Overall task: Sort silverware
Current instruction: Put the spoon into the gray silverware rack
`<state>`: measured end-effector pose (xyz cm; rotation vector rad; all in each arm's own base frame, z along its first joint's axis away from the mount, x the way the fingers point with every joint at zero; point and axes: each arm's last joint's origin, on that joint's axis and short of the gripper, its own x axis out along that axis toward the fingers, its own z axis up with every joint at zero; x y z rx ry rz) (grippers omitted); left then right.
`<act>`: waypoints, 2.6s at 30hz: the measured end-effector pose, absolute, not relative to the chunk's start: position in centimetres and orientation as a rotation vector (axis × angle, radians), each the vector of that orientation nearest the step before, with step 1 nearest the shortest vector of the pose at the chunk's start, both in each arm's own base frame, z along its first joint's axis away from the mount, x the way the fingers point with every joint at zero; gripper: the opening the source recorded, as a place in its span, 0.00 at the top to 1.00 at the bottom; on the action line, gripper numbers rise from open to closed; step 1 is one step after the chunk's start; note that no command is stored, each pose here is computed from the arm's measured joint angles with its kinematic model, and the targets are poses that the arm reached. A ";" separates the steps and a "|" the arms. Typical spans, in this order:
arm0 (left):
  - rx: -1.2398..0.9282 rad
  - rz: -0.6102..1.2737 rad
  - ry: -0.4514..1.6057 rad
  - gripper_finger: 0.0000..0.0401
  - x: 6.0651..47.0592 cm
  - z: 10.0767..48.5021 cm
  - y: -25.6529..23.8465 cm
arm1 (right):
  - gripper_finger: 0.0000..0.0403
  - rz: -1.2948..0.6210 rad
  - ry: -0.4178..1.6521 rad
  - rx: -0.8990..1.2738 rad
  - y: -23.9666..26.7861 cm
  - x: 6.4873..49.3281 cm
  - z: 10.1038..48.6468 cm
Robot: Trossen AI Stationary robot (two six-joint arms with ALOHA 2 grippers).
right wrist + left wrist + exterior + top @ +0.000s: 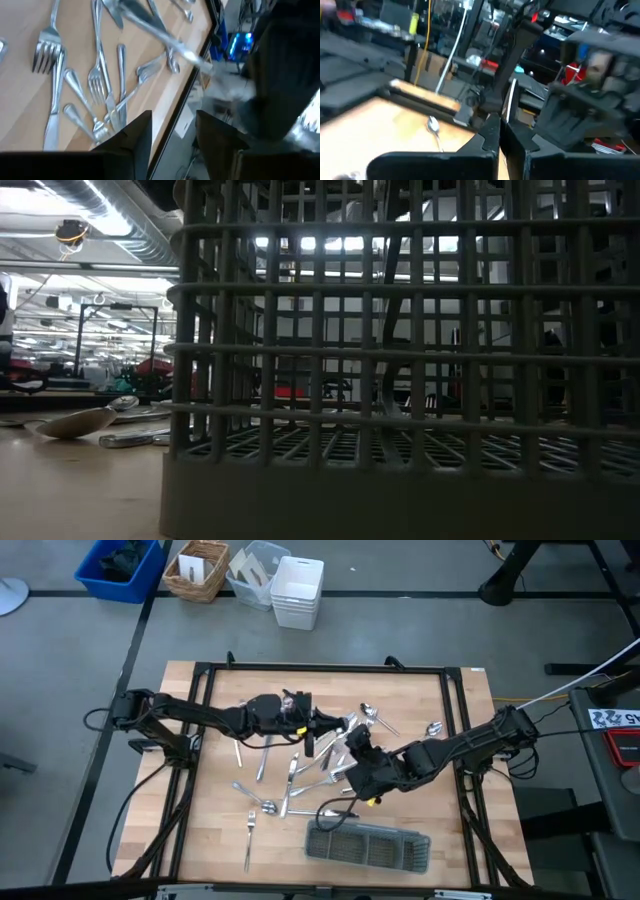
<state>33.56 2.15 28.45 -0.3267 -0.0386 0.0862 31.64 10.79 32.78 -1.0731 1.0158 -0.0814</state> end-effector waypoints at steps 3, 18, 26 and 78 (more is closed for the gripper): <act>-0.277 0.097 -0.054 1.00 32.9 29.4 2.5 | 0.63 -0.125 1.052 -1.006 10.3 30.6 33.2; -0.147 -0.089 -0.048 1.00 30.3 32.1 -3.4 | 0.63 -0.361 1.003 -0.613 6.6 23.2 38.4; -0.109 -0.229 -0.130 1.00 29.2 32.8 -8.8 | 0.63 -0.469 0.954 -0.516 4.0 21.5 40.0; 0.222 -0.449 0.051 0.88 33.1 19.9 -18.5 | 0.63 -0.444 1.020 -0.231 -0.1 22.0 39.9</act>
